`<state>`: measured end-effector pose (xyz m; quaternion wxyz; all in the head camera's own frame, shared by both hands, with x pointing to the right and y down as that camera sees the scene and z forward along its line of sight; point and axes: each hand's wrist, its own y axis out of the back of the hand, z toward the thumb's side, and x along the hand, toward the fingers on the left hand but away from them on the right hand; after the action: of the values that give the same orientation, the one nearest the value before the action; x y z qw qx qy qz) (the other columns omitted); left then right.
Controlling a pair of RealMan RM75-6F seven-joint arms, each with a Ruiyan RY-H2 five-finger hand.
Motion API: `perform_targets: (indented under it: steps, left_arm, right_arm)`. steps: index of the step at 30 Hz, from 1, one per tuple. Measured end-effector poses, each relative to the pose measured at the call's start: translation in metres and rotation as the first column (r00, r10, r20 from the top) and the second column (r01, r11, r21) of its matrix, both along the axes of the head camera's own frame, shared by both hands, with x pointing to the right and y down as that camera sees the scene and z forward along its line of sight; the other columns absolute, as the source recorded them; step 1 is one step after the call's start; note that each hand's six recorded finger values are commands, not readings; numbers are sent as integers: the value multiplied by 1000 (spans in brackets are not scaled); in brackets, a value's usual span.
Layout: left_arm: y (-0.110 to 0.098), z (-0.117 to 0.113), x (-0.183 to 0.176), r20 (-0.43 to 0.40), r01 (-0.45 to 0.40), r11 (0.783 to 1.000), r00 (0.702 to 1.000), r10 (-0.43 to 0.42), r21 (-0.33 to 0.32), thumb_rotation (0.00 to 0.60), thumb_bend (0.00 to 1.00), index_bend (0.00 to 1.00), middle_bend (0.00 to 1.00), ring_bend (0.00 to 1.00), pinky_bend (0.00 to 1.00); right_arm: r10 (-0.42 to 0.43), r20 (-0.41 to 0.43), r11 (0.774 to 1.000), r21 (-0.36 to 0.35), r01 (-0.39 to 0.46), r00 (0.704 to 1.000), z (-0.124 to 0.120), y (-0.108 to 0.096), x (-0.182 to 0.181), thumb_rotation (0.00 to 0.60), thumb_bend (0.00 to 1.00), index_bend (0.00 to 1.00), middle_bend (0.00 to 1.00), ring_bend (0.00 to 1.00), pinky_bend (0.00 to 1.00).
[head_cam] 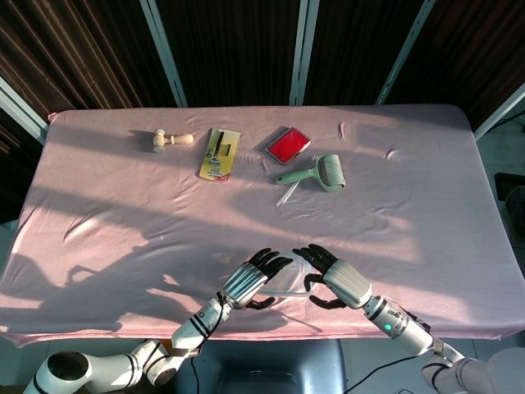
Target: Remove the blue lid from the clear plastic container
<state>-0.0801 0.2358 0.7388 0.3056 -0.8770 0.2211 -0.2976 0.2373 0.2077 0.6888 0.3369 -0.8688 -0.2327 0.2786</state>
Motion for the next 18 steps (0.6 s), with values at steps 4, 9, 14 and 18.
perform_targets:
  steps: [4, 9, 14, 18]
  left_arm:
    - [-1, 1, -2, 3, 3, 1000, 1000, -3, 0, 600, 361, 0, 554, 412, 322]
    - [1, -1, -1, 1, -2, 1000, 1000, 2, 3, 600, 361, 0, 555, 412, 323]
    - [1, -1, 0, 0, -4, 1000, 1000, 4, 5, 600, 360, 0, 554, 412, 323]
    - [0, -1, -1, 4, -3, 1000, 1000, 3, 7, 600, 360, 0, 554, 412, 323]
  right_arm:
    - [1, 4, 1000, 1, -1, 1000, -2, -1, 2, 600, 459, 667, 115, 0, 0]
    - [9, 13, 1000, -9, -9, 1000, -1, -2, -1, 600, 460, 666, 115, 0, 0]
    - [5, 13, 1000, -12, -5, 1000, 1, -2, -4, 600, 460, 665, 115, 0, 0]
    - [1, 15, 1000, -11, 0, 1000, 0, 0, -3, 600, 462, 660, 115, 0, 0]
